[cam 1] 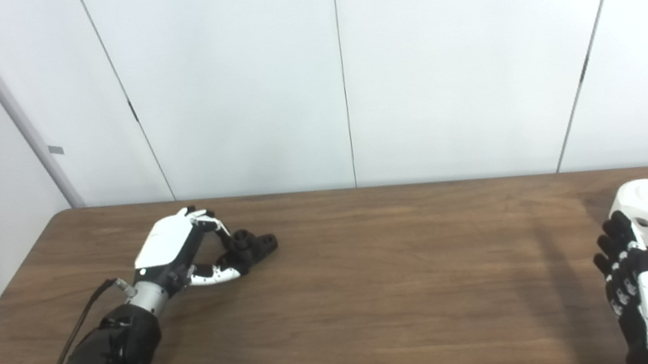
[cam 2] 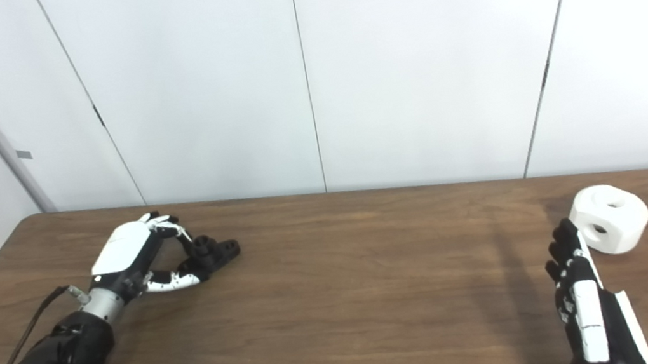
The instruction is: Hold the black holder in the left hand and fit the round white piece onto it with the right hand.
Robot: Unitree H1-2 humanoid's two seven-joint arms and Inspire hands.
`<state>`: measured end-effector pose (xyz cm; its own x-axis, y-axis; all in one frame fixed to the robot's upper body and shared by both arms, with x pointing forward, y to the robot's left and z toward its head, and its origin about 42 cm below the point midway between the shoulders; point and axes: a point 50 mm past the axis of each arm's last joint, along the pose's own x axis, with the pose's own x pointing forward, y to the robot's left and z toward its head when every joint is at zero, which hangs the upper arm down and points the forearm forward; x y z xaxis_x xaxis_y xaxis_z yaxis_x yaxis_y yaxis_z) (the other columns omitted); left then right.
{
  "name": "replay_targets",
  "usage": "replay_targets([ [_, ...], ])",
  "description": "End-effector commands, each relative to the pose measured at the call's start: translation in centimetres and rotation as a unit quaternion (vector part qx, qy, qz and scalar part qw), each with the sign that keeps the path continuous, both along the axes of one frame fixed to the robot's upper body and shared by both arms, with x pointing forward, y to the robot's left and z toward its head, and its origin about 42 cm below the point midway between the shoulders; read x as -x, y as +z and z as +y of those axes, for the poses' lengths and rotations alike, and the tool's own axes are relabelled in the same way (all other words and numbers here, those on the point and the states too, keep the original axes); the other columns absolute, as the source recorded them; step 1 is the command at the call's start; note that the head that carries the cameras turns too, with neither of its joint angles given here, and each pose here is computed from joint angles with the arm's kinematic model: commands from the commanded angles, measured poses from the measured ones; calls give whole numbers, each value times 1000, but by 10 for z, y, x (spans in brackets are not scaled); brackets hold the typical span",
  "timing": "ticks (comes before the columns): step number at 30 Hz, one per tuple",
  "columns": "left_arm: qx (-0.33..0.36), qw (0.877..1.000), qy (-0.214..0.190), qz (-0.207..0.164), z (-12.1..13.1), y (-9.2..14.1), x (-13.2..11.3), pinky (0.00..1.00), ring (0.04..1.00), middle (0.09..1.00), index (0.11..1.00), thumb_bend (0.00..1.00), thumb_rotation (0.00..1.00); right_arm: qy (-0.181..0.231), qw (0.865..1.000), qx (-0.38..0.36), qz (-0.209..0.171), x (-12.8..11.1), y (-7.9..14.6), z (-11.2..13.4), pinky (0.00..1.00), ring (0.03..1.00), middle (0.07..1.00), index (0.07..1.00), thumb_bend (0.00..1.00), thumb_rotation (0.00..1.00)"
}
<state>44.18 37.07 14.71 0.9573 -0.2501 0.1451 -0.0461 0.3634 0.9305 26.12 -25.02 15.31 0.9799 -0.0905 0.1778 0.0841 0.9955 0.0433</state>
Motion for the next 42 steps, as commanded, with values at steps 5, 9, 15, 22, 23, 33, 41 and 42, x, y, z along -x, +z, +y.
replay_targets([
  [5, -13, 999, -27, 15, -13, 0, 6, 1000, 925, 727, 483, 523, 49, 8, 999, 0, -35, -9, 13, 0, 1000, 1000, 1000, 1000, 487, 1000],
  [9, -10, 999, -46, 21, -21, -1, 13, 1000, 922, 721, 482, 523, 50, 8, 999, 4, -37, -11, 13, -1, 1000, 1000, 1000, 1000, 484, 1000],
  [15, -6, 996, -76, 36, -37, -1, 26, 1000, 943, 732, 482, 523, 51, 9, 999, 9, -39, -11, 15, -2, 1000, 1000, 1000, 1000, 496, 1000],
  [22, 14, 993, -105, 43, -62, 2, 47, 1000, 958, 740, 483, 523, 51, 12, 999, 12, -41, -12, 17, -3, 1000, 1000, 1000, 1000, 536, 1000],
  [23, 16, 993, -107, 43, -65, 2, 50, 1000, 959, 739, 483, 523, 51, 12, 999, 12, -41, -11, 17, -3, 1000, 1000, 1000, 1000, 539, 1000],
  [33, 58, 987, -138, 56, -95, -2, 85, 1000, 956, 723, 482, 522, 49, 10, 999, 21, -46, -9, 21, 3, 1000, 1000, 1000, 1000, 524, 1000],
  [41, 94, 983, -148, 60, -117, -6, 100, 1000, 966, 726, 482, 523, 50, 6, 999, 25, -48, -9, 21, 9, 986, 1000, 1000, 1000, 538, 1000],
  [42, 98, 982, -150, 60, -119, -6, 101, 1000, 964, 725, 482, 523, 50, 6, 998, 27, -49, -9, 22, 10, 978, 1000, 1000, 1000, 538, 1000],
])
